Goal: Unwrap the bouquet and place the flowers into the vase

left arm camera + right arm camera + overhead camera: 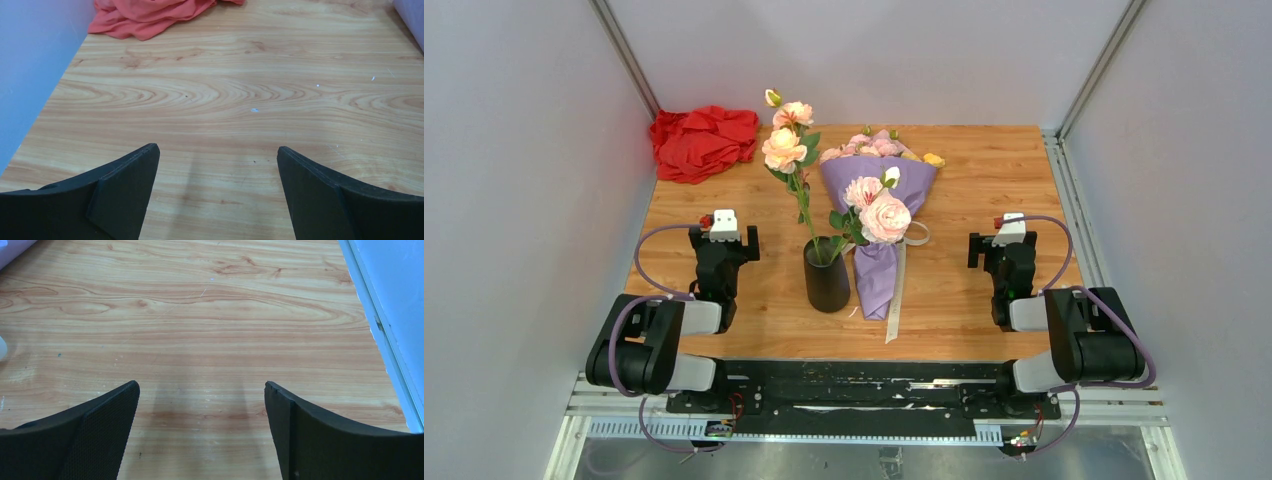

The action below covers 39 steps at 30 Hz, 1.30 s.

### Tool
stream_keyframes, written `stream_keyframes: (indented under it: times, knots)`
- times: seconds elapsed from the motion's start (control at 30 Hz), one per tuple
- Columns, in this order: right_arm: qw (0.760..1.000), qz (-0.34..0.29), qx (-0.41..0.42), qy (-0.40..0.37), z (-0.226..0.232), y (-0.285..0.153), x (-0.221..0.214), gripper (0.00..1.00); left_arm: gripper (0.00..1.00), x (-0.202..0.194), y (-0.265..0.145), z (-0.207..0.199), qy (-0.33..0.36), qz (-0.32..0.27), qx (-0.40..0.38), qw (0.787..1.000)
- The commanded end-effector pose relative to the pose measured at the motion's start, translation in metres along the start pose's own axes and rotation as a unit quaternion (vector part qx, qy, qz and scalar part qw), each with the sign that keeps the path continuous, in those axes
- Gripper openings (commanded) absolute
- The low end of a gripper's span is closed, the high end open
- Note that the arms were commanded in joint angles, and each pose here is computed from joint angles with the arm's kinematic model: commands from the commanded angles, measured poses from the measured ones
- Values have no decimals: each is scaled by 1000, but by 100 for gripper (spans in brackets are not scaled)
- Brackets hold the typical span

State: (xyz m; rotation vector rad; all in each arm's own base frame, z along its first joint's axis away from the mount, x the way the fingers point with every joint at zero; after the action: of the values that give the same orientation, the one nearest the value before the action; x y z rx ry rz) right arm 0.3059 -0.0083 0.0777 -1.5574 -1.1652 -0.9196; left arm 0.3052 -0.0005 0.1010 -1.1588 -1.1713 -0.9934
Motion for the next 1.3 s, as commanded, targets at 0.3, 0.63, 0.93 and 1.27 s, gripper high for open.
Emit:
stream_keyframes:
  times: [0.3,0.63,0.93,1.27]
  knots:
    - [1000,-7,-4,-2,-4,3,5,98,100,7,3,2,-3,-10,5,1000]
    - [993,85,-79,36,-20,-19,70,98,100,60,-11,-3,2,-26,9,1000]
    - [986,92,91,105,33,-32,109,81,100,120,-53,-31,-147,61,-19,987]
    - [954,68,244,164,89,-67,125,5,88,46,-90,-67,-320,155,-120,927]
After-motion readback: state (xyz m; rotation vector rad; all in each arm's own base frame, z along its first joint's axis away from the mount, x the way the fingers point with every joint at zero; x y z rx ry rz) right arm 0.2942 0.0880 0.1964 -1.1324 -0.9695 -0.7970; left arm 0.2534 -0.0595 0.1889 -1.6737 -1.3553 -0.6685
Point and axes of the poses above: each gripper's point midway between its finger pads, its own y axis out along the fingers, its own z axis along the line the jaws close on, x = y × z, the point moved 5 cm from there along -y, back along the fingers, and after that the axes turned 6 degrees about -y, right-handed, at the moved point
